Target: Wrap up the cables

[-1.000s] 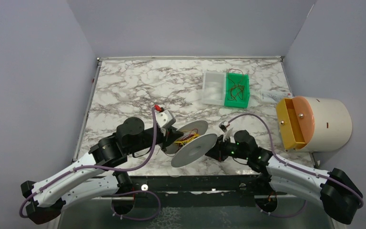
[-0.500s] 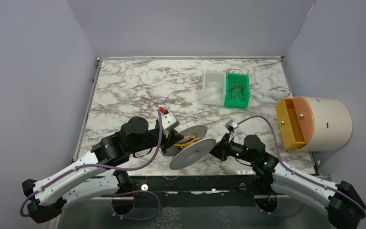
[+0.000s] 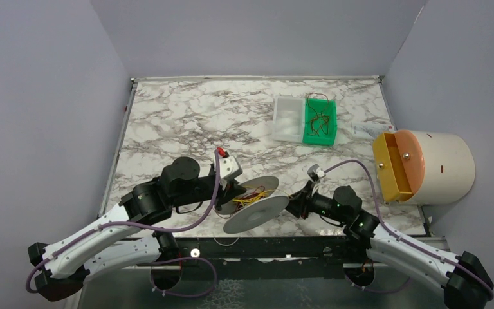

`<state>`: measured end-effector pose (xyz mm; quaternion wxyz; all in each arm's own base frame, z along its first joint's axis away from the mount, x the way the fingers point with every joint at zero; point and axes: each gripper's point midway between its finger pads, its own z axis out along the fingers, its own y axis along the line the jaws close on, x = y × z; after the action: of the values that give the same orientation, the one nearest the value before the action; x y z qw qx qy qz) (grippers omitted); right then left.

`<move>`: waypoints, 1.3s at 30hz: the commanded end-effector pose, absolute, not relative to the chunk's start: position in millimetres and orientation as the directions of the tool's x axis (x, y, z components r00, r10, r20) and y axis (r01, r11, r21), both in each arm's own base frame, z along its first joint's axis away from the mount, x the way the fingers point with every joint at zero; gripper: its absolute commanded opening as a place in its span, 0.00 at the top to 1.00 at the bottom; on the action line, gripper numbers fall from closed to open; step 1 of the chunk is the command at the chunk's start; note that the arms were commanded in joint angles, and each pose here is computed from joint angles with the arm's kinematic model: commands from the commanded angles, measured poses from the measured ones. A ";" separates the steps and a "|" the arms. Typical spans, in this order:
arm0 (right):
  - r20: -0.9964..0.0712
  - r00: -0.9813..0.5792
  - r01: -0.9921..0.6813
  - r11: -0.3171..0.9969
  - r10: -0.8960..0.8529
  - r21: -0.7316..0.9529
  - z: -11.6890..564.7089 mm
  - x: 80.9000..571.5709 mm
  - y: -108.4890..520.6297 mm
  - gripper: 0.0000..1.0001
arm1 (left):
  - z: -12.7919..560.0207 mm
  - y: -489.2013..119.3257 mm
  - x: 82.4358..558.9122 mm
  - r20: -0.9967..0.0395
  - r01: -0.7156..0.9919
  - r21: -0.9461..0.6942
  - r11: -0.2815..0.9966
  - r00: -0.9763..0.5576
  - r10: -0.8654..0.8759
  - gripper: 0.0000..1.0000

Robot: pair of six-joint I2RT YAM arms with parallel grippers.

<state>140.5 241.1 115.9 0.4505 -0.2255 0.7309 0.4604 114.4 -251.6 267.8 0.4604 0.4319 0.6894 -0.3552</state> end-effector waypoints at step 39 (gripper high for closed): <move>-0.857 -0.460 -0.602 0.629 0.231 0.492 157.5 160.4 205.4 0.41 | 315.5 -238.6 102.2 -0.977 0.941 -0.048 0.336 -0.113 0.179 1.00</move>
<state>155.8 214.3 159.5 0.5197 -0.1664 0.7210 0.4270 113.2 -236.5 264.9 0.4591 0.4348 0.6999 -0.3321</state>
